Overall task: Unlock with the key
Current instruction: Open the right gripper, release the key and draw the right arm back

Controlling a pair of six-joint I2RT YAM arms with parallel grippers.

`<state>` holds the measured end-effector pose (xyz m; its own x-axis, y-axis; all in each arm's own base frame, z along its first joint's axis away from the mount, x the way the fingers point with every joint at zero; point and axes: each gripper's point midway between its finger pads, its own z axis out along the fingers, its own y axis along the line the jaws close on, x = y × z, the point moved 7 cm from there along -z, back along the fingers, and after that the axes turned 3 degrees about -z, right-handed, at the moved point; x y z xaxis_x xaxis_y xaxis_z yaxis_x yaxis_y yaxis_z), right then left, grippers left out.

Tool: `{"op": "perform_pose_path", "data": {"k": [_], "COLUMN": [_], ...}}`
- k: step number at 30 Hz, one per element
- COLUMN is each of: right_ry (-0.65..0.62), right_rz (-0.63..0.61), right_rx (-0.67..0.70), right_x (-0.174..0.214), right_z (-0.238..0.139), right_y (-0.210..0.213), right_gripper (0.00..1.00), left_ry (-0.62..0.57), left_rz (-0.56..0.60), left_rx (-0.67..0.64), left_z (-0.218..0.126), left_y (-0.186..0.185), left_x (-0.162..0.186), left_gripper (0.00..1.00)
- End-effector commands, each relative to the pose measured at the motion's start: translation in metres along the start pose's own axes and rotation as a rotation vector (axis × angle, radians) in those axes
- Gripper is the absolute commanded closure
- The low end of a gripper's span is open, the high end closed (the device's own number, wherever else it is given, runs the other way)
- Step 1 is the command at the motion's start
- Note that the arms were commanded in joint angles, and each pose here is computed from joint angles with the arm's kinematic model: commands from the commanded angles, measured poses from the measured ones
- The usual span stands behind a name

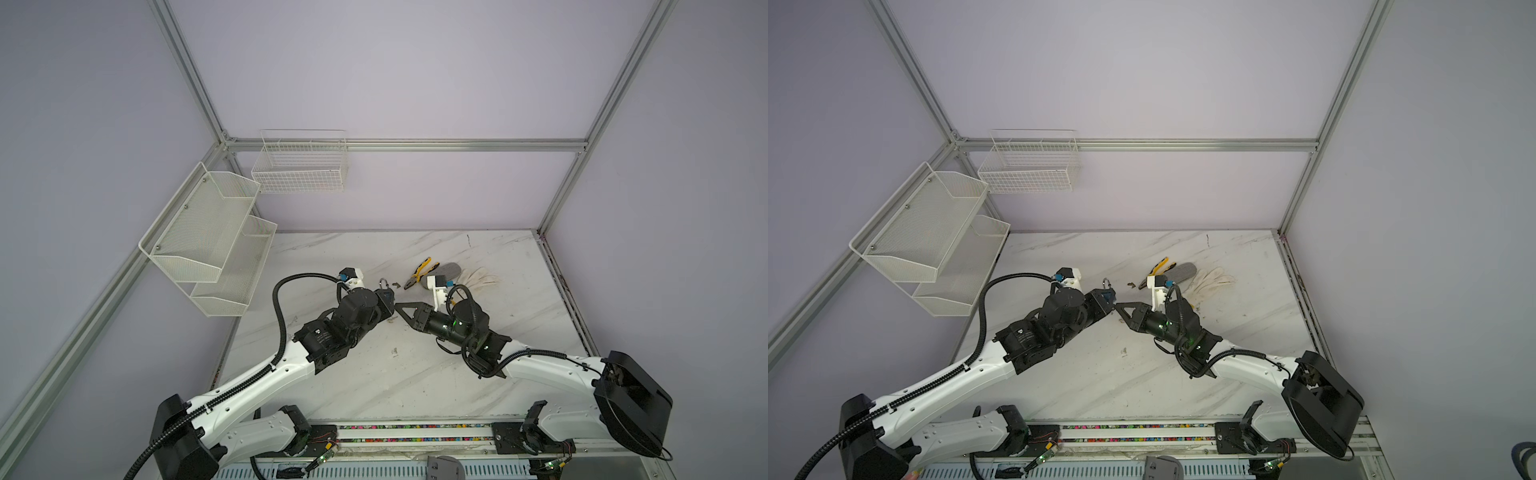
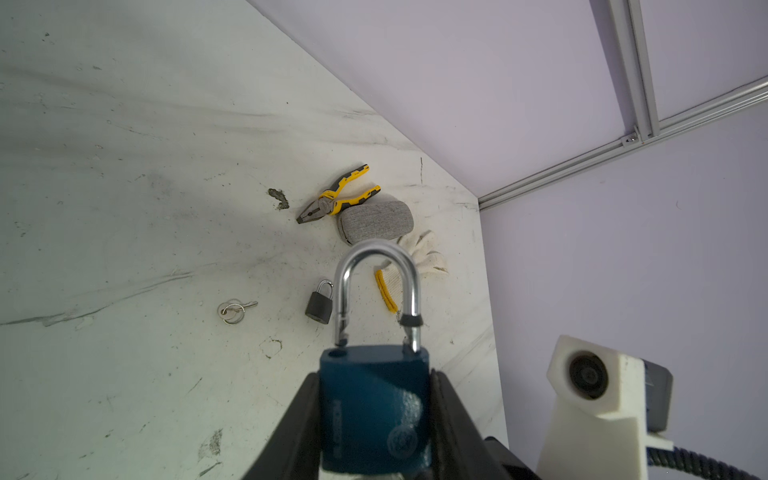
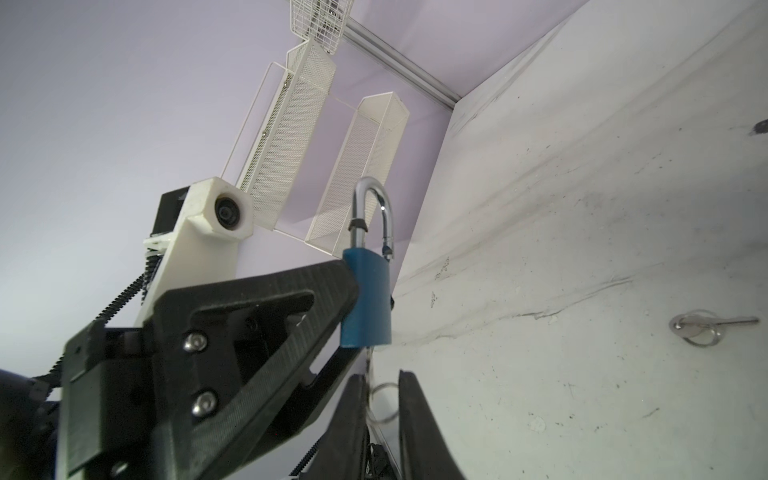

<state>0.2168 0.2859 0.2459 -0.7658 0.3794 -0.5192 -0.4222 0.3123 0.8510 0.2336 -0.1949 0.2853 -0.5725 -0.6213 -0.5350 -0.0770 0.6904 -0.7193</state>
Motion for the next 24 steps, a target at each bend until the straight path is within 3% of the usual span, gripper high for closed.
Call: {"op": "perform_pose_path", "data": {"k": [1,9,19,24], "right_ry": [0.003,0.013,0.092,0.165], "right_rz": [-0.035,-0.101,-0.280,-0.346], "right_rx": [0.032,0.119,0.227,0.288], "right_x": [-0.002,-0.010,-0.034,-0.040], "right_z": [0.000,-0.020,-0.032,-0.024], "right_y": [0.001,0.008,0.033,0.041], "right_gripper": [0.78,0.57,0.39,0.33], "left_ry": [-0.100,-0.035,0.039,0.023], "left_rz": [0.027,0.288,0.661,0.777], "left_rx": [0.034,-0.036,-0.011,0.064], "left_z": [-0.016,-0.021,-0.019,-0.015], "left_y": [-0.018,-0.003,0.039,0.044], "left_x": [-0.026,-0.018,0.012,0.021], "left_gripper": [1.00,1.00,1.00,1.00]}}
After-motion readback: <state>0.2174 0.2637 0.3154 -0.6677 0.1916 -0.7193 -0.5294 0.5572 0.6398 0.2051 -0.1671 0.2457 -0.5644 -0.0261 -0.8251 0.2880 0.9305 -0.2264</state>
